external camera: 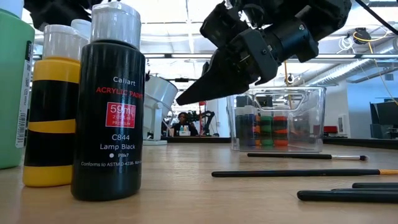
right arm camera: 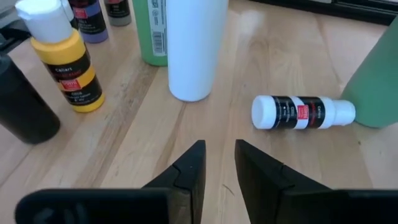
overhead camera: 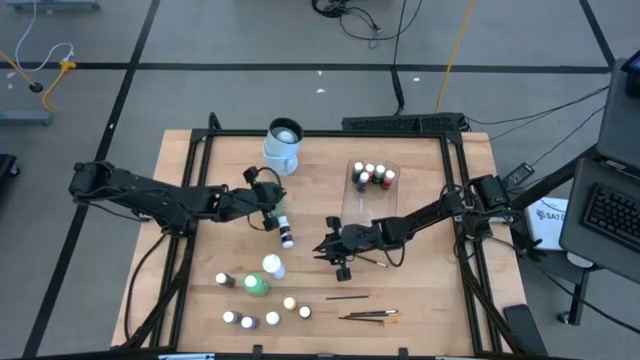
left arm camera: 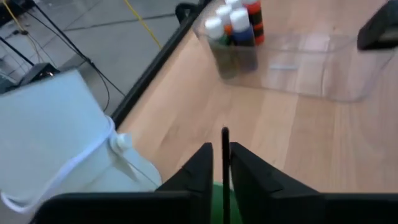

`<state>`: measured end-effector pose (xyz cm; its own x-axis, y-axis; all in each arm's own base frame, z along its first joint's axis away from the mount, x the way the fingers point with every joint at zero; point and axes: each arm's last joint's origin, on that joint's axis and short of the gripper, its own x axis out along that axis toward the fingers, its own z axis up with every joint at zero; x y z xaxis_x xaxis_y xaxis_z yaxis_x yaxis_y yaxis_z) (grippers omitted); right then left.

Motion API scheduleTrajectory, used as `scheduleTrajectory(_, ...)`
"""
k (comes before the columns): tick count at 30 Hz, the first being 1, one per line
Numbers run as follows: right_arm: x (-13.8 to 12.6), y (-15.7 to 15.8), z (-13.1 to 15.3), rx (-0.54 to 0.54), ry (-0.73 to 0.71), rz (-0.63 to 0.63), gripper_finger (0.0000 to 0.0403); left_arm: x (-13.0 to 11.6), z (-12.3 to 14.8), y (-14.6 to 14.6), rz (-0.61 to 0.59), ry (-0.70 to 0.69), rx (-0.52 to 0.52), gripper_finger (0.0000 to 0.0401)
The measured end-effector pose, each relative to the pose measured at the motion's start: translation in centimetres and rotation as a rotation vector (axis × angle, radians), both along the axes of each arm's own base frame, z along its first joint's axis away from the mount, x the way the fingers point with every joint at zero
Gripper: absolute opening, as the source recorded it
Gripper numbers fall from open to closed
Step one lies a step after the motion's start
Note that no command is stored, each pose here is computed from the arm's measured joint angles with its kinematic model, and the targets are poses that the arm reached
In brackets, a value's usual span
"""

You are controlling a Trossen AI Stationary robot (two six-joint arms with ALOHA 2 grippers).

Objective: Pick & Place Paint Supplies
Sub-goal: Put the paint brush into the cup

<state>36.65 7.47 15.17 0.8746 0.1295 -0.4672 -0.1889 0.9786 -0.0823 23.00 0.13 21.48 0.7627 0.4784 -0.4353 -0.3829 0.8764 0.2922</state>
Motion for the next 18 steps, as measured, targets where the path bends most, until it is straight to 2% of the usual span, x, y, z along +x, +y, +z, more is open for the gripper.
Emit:
scheduleTrajectory(7,0.1,0.0,0.2,-0.022,-0.029,0.014,0.0077,-1.8,2.3,-0.4,-0.022,-0.089,-0.01,0.0137)
scheduleTrajectory(11,0.2,0.0,0.4,-0.052,-0.056,0.023,0.0076,-3.2,3.8,-1.6,-0.133,-0.131,0.031,0.0164)
scheduleTrajectory(15,0.3,0.1,2.8,-0.076,-0.077,-0.049,0.0064,-4.4,4.3,-3.3,-0.271,-0.265,0.11,0.0158)
scheduleTrajectory(18,-0.1,0.6,4.9,-0.146,-0.02,-0.108,0.0049,-5.5,2.4,-4.0,-0.333,-0.332,0.145,0.013)
